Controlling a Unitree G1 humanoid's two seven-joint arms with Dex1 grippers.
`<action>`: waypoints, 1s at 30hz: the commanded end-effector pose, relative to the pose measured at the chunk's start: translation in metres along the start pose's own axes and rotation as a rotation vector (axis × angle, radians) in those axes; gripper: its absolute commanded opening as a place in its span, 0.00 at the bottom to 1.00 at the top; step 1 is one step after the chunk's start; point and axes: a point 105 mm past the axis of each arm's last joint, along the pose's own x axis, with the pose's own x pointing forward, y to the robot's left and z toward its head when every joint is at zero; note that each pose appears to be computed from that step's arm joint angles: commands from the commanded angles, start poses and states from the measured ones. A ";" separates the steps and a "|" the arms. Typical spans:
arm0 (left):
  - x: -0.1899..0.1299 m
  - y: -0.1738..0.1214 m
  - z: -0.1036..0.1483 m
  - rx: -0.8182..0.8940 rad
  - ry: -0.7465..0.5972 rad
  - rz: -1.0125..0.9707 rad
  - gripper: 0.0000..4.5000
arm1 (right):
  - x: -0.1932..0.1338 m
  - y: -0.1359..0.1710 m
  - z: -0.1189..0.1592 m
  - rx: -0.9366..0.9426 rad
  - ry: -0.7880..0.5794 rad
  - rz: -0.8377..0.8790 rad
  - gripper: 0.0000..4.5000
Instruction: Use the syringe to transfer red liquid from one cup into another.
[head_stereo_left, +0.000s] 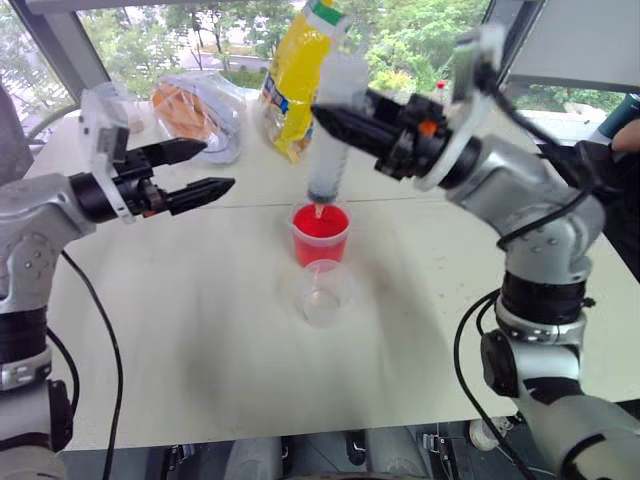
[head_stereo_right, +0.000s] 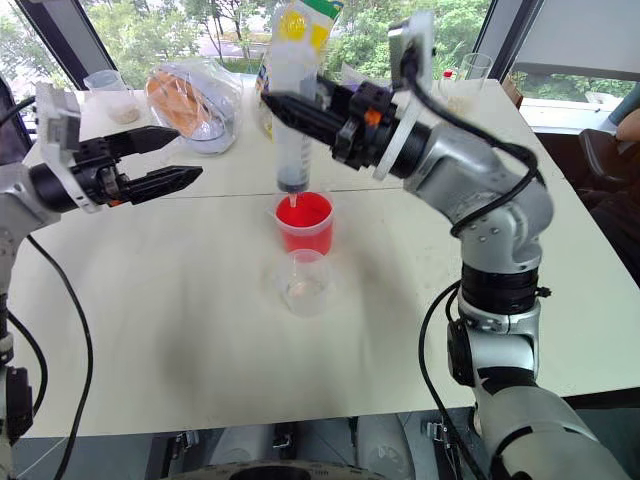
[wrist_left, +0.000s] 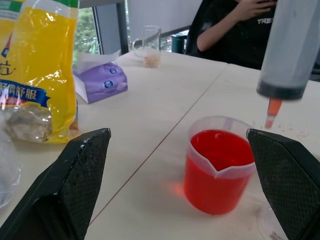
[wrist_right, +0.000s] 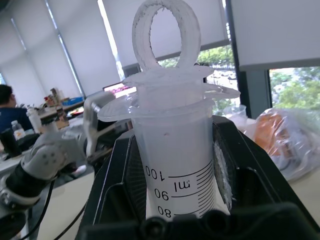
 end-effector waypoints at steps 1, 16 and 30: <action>0.007 -0.006 0.015 0.039 -0.029 -0.050 1.00 | 0.006 0.002 -0.014 -0.078 -0.007 0.015 0.32; 0.034 -0.029 0.041 0.079 -0.089 -0.241 1.00 | 0.005 -0.012 -0.066 -0.134 0.097 -0.035 0.32; 0.069 -0.039 0.043 0.041 -0.137 -0.318 1.00 | 0.004 -0.015 -0.075 -0.146 0.139 -0.042 0.32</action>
